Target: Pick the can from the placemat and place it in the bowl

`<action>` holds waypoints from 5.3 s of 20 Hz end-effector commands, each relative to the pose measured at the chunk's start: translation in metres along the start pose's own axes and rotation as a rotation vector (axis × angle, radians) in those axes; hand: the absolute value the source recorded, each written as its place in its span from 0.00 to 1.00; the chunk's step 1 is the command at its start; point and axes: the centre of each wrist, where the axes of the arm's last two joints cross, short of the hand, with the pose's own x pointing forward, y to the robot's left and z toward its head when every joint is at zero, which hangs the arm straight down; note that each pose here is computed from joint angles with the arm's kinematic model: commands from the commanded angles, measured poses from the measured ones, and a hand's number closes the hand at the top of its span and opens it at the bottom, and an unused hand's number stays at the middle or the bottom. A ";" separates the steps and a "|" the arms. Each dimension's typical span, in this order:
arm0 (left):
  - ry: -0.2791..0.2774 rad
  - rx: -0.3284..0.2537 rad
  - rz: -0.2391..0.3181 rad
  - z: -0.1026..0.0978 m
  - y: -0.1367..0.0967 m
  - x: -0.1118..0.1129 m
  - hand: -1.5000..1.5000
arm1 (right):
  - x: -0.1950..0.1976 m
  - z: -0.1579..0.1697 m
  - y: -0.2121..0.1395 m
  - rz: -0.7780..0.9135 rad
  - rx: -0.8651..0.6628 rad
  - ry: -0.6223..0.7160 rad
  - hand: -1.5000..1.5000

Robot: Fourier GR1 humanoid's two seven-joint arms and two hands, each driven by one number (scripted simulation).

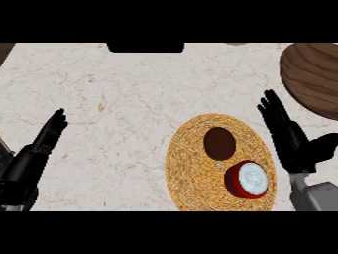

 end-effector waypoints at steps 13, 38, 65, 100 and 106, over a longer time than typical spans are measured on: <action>-0.066 0.387 0.112 -0.033 0.064 0.030 0.50 | 0.057 0.077 0.132 0.328 0.290 -0.596 0.00; -0.106 0.338 0.118 -0.062 0.060 0.050 0.50 | 0.185 0.157 0.069 1.356 0.520 0.036 0.00; -0.119 0.325 0.115 -0.083 0.060 0.037 0.50 | 0.121 0.090 0.051 1.311 0.482 0.194 0.00; -0.122 0.329 0.129 -0.059 0.056 0.052 0.50 | 0.046 0.048 0.072 1.373 0.497 0.247 0.00; -0.119 0.340 0.116 -0.070 0.067 0.048 0.50 | 0.020 0.053 0.057 1.338 0.488 0.088 1.00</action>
